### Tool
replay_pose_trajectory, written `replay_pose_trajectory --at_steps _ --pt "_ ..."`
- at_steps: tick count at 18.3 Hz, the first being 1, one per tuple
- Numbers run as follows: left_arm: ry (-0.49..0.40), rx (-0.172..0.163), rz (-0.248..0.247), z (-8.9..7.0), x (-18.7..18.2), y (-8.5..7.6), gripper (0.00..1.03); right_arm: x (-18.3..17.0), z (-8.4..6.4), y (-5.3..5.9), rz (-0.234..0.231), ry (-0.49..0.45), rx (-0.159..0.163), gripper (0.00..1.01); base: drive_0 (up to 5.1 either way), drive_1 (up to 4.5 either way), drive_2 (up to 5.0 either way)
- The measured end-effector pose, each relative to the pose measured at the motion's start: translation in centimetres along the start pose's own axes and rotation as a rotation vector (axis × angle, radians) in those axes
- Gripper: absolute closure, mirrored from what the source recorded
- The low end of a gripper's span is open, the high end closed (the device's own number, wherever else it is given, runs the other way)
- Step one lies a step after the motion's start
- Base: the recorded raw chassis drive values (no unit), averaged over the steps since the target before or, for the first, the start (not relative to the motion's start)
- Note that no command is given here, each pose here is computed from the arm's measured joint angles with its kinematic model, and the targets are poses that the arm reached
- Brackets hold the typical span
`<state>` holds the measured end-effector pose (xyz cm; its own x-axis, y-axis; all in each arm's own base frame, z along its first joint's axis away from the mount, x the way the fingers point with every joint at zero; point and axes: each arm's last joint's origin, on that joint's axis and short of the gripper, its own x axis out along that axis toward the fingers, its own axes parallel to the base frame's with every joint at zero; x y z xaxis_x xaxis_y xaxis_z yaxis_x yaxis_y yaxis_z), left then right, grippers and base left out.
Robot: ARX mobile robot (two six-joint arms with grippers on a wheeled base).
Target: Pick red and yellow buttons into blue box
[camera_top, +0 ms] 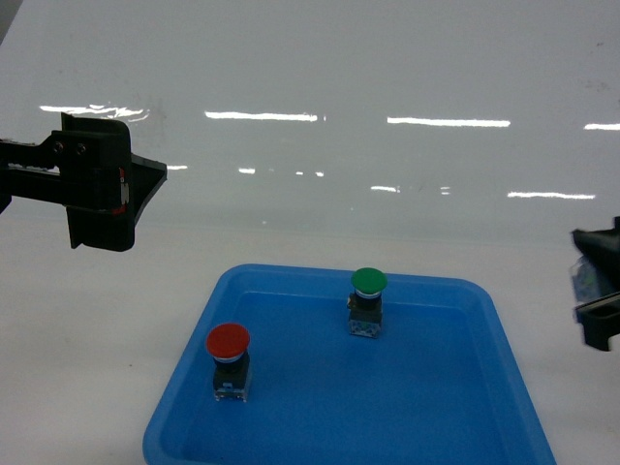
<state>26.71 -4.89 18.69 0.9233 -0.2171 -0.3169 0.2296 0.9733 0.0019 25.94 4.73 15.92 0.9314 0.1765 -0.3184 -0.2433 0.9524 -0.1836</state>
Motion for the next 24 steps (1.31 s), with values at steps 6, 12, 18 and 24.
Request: replay_pose_trajectory --at_steps 6,12,18,24 --pt "0.000 0.000 0.000 0.0 0.0 0.0 0.05 -4.9 0.7 -1.0 -0.071 -0.096 0.063 0.71 0.0 0.00 0.0" --pt "0.000 0.000 0.000 0.0 0.0 0.0 0.05 -9.0 -0.4 -0.5 -0.133 -0.147 0.120 0.71 0.0 0.00 0.0" --pt "0.000 0.000 0.000 0.0 0.0 0.0 0.05 -9.7 -0.9 -0.7 -0.201 -0.156 0.140 0.71 0.0 0.00 0.0" --pt "0.028 0.010 -0.012 -0.1 0.4 -0.5 0.05 -9.7 -1.0 -0.7 -0.202 -0.153 0.140 0.71 0.0 0.00 0.0"
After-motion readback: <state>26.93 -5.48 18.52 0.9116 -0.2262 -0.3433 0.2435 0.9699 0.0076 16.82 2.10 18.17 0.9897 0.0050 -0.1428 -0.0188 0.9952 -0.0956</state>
